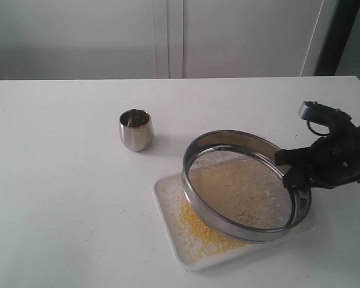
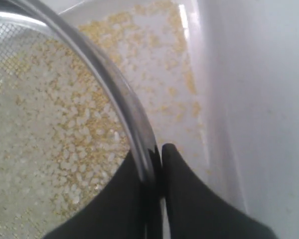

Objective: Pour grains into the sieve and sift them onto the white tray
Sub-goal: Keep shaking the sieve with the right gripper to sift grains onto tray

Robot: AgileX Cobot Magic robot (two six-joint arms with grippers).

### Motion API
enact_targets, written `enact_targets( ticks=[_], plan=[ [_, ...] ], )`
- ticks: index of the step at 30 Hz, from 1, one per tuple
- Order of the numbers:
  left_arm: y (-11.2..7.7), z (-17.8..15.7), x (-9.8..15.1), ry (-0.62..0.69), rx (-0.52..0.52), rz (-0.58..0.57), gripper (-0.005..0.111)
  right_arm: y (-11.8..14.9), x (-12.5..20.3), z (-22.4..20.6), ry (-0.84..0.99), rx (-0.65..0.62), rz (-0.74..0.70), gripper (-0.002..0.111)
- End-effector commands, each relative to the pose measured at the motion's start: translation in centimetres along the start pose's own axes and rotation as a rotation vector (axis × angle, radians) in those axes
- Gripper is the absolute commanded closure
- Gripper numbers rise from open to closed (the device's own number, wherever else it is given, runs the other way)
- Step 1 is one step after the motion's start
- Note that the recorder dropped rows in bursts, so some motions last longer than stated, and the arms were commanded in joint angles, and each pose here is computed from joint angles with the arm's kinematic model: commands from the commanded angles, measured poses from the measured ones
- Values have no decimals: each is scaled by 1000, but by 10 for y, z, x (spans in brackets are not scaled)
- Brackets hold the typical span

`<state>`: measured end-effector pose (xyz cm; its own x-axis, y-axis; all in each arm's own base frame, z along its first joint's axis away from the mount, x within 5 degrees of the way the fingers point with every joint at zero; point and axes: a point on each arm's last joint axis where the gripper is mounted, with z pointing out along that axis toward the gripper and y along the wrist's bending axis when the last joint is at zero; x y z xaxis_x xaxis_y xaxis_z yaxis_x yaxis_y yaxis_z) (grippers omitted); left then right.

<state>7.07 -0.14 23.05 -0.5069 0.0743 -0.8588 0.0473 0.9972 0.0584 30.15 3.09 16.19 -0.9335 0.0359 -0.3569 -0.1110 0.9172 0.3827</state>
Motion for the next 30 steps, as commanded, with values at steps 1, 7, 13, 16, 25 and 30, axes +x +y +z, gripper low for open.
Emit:
enact_targets(
  ticks=[1,7,13,16,25,30],
  plan=[
    [-1,0,2,2,4,-7,107,14,-3,3,-25,-75,-3,108],
    [-1,0,2,2,4,-7,107,-3,-3,-2,-31,40,9,108],
    [-1,0,2,2,4,-7,107,26,-1,11,-23,-93,-64,108],
    [-1,0,2,2,4,-7,107,11,-2,6,-24,0,-58,108],
    [-1,0,2,2,4,-7,107,13,-5,3,-40,36,-56,108],
    [-1,0,2,2,4,-7,107,13,-8,-7,-78,46,49,108]
  ],
)
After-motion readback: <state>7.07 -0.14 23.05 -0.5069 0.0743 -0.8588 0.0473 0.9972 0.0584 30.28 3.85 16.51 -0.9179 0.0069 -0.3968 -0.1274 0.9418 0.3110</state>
